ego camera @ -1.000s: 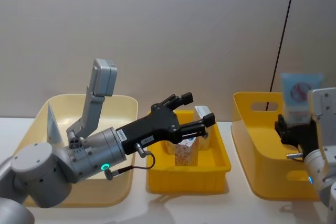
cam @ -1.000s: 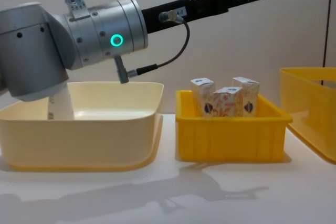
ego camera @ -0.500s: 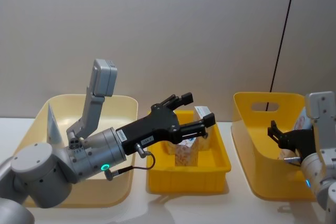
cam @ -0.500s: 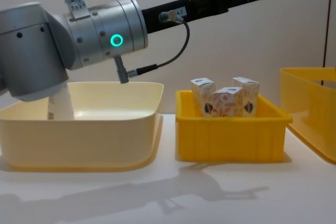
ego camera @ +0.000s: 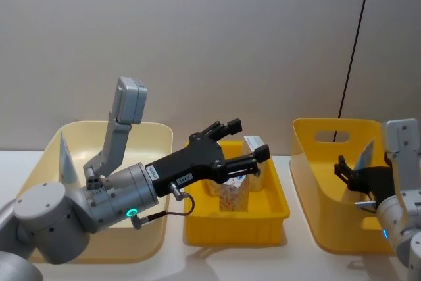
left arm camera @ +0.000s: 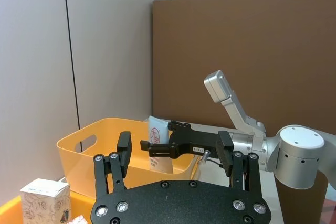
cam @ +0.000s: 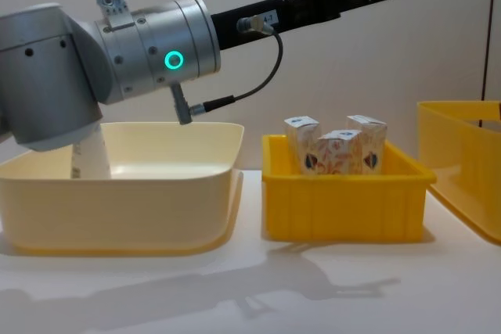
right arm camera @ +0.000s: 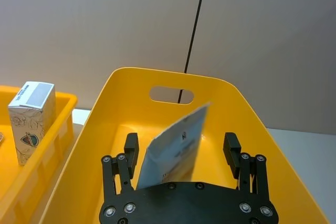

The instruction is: Bimanual collaborative sorting of washing and personal care products

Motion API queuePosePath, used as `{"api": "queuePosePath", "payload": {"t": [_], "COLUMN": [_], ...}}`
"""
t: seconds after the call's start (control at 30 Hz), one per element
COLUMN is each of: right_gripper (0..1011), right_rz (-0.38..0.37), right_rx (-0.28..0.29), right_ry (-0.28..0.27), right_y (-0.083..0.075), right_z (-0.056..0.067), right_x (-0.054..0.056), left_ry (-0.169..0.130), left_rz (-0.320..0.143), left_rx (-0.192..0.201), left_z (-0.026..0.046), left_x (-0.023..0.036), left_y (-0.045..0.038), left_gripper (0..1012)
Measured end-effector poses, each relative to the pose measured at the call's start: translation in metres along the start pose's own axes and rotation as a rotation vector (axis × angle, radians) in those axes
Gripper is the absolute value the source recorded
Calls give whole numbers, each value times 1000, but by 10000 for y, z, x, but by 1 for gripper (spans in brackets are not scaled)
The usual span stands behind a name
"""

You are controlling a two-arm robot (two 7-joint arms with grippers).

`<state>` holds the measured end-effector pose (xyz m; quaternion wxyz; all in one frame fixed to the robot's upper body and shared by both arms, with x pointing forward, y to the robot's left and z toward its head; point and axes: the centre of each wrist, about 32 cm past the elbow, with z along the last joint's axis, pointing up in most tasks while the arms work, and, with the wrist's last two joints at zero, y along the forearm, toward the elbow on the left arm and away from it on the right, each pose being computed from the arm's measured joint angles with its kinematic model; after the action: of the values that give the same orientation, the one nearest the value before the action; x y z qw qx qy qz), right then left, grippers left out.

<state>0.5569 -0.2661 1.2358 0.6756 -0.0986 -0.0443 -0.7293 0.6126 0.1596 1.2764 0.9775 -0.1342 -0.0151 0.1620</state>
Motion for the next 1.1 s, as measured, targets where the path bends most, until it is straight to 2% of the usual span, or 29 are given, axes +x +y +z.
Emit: {"api": "queuePosePath", "payload": {"t": [0.13, 0.4, 0.47, 0.73, 0.8, 0.9, 1.1], "right_gripper": [1001, 1001, 1001, 1001, 1001, 1001, 1001], "right_rz": [0, 7, 13, 29, 41, 48, 85], "right_rx": [16, 88, 126, 221, 268, 298, 397], "right_ry": [5, 31, 44, 80, 98, 110, 151], "right_y": [-7, -37, -52, -94, -114, -129, -171], "right_z": [2, 37, 58, 118, 149, 172, 236], "right_x": [5, 20, 31, 60, 72, 80, 103], "left_ry": [0, 0, 0, 0, 0, 0, 0], "left_rz": [0, 0, 0, 0, 0, 0, 0], "left_rx": [0, 0, 0, 0, 0, 0, 0], "left_z": [0, 0, 0, 0, 0, 0, 0], "left_x": [0, 0, 0, 0, 0, 0, 0], "left_y": [0, 0, 0, 0, 0, 0, 0], "left_gripper": [1003, 1003, 1003, 1003, 1003, 1003, 1003]}}
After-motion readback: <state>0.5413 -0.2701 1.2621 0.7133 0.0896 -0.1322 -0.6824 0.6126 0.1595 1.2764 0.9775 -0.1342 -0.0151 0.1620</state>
